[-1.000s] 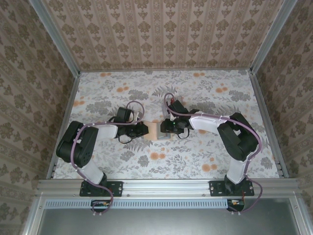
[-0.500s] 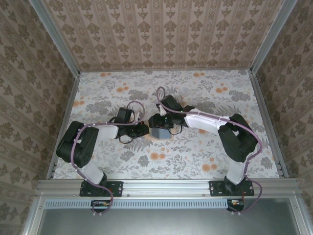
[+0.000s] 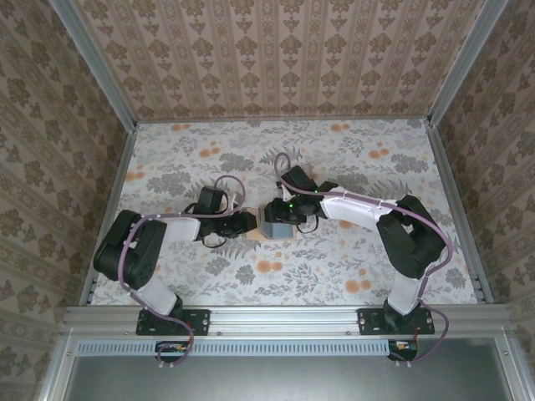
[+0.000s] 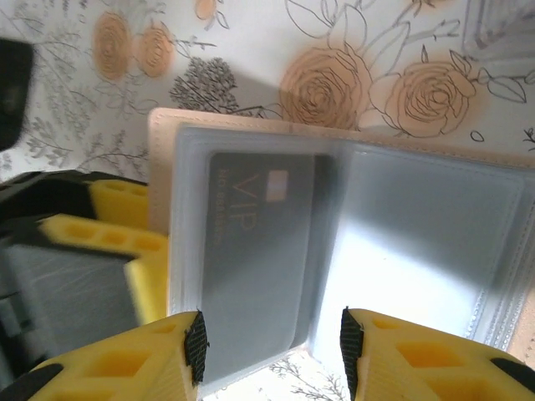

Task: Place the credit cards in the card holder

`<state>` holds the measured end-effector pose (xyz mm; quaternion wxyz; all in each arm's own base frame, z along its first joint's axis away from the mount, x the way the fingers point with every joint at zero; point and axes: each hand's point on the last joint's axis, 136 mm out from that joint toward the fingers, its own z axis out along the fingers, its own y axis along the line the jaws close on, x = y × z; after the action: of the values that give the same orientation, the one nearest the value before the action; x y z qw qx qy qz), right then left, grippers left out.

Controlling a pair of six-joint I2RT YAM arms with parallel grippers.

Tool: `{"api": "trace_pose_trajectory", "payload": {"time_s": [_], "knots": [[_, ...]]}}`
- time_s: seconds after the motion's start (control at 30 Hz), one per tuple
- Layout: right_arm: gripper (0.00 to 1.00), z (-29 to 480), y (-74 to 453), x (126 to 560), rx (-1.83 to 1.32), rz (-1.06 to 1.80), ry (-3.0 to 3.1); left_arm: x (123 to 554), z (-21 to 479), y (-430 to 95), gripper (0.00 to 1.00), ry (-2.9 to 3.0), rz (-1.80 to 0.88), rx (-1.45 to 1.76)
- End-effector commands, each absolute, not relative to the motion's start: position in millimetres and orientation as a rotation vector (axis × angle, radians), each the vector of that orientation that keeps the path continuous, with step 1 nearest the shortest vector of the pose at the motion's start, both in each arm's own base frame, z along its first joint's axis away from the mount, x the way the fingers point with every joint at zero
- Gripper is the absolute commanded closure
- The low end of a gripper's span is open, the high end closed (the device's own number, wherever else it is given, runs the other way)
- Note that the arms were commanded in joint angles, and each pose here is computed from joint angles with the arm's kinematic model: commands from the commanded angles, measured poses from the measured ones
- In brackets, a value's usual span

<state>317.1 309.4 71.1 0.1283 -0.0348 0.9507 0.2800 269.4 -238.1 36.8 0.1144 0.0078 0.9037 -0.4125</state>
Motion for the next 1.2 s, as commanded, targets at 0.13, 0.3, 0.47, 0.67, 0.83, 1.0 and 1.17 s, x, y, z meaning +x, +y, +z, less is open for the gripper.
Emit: {"api": "trace_pose_trajectory", "payload": {"time_s": [0.13, 0.3, 0.47, 0.67, 0.83, 1.0, 1.17], "knots": [[0.52, 43, 293, 315, -0.100, 0.678, 2.821, 263, 55, -211, 0.49, 2.664, -1.030, 0.024], [0.52, 49, 283, 314, -0.097, 0.646, 2.812, 266, 73, -187, 0.48, 2.641, -0.920, 0.004], [0.52, 54, 273, 310, -0.097, 0.615, 2.811, 278, 88, -191, 0.49, 2.605, -0.929, 0.037], [0.52, 56, 260, 306, -0.075, 0.587, 2.808, 294, 88, -208, 0.51, 2.618, -0.996, 0.086], [0.52, 86, 251, 324, -0.039, 0.647, 2.725, 308, 98, -215, 0.51, 2.594, -1.008, 0.114], [0.51, 114, 222, 370, 0.012, 0.594, 2.651, 331, 115, -227, 0.51, 2.561, -1.033, 0.125], [0.51, 125, 195, 408, 0.038, 0.491, 2.631, 350, 121, -246, 0.50, 2.552, -1.071, 0.132]]}}
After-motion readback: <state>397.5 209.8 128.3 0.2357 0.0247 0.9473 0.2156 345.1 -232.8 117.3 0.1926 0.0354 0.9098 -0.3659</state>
